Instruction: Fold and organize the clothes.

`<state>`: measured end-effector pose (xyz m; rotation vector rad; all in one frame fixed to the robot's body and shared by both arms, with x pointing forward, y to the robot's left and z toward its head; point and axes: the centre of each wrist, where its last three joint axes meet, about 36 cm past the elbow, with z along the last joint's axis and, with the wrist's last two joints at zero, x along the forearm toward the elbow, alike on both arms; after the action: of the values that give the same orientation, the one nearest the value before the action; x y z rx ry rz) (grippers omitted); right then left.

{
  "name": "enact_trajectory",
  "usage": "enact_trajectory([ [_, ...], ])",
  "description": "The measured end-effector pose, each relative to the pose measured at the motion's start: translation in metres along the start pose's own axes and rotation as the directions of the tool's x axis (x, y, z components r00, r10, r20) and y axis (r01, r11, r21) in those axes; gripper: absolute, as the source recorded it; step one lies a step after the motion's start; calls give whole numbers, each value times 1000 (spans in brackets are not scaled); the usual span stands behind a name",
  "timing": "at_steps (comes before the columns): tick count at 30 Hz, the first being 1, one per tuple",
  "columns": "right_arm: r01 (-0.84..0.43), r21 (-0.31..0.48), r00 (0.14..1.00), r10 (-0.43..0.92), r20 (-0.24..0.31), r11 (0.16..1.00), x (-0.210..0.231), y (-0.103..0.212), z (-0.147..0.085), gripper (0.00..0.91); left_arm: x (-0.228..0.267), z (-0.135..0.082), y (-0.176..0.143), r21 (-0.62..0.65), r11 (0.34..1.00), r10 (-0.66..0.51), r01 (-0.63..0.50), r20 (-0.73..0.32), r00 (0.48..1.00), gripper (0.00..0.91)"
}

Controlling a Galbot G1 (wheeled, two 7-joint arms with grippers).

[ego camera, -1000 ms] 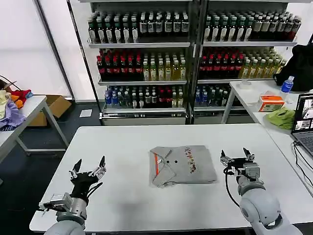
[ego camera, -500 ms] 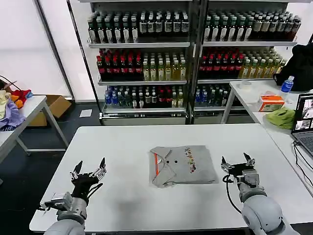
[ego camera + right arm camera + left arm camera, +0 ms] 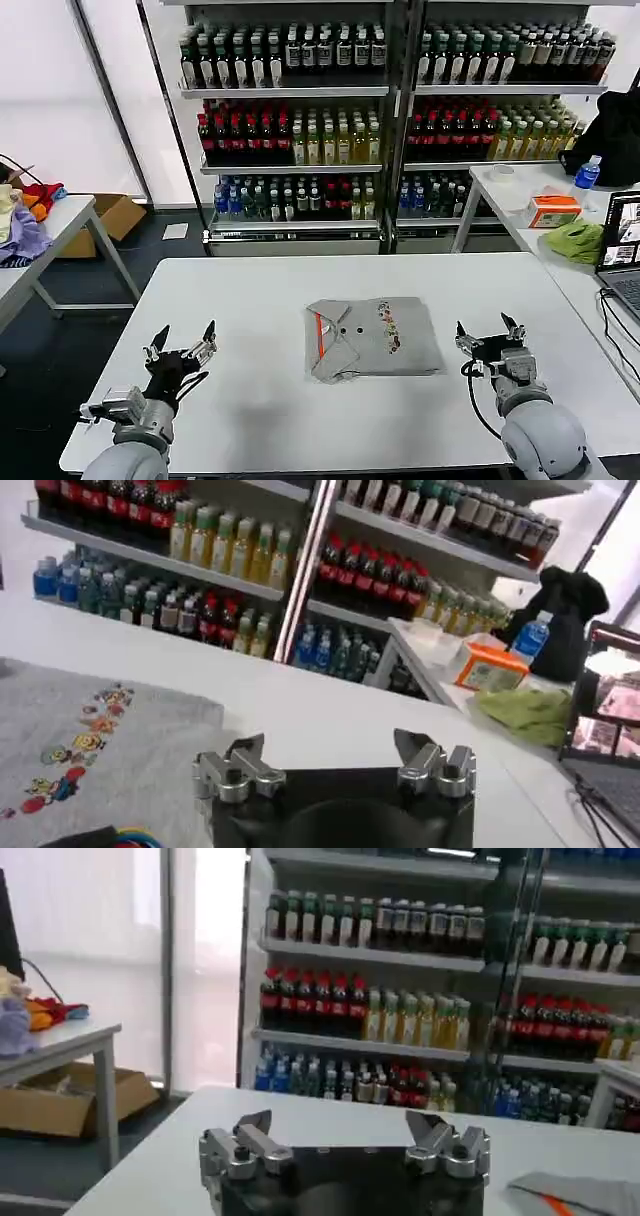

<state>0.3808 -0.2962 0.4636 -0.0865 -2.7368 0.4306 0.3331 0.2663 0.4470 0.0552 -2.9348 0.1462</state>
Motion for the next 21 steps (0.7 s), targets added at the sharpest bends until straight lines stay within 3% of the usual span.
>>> enact_trajectory([
  [21, 21, -59, 1000, -21, -7, 998, -2, 18, 8, 907, 3, 17, -7, -23, 1000, 6, -7, -22, 1000, 907],
])
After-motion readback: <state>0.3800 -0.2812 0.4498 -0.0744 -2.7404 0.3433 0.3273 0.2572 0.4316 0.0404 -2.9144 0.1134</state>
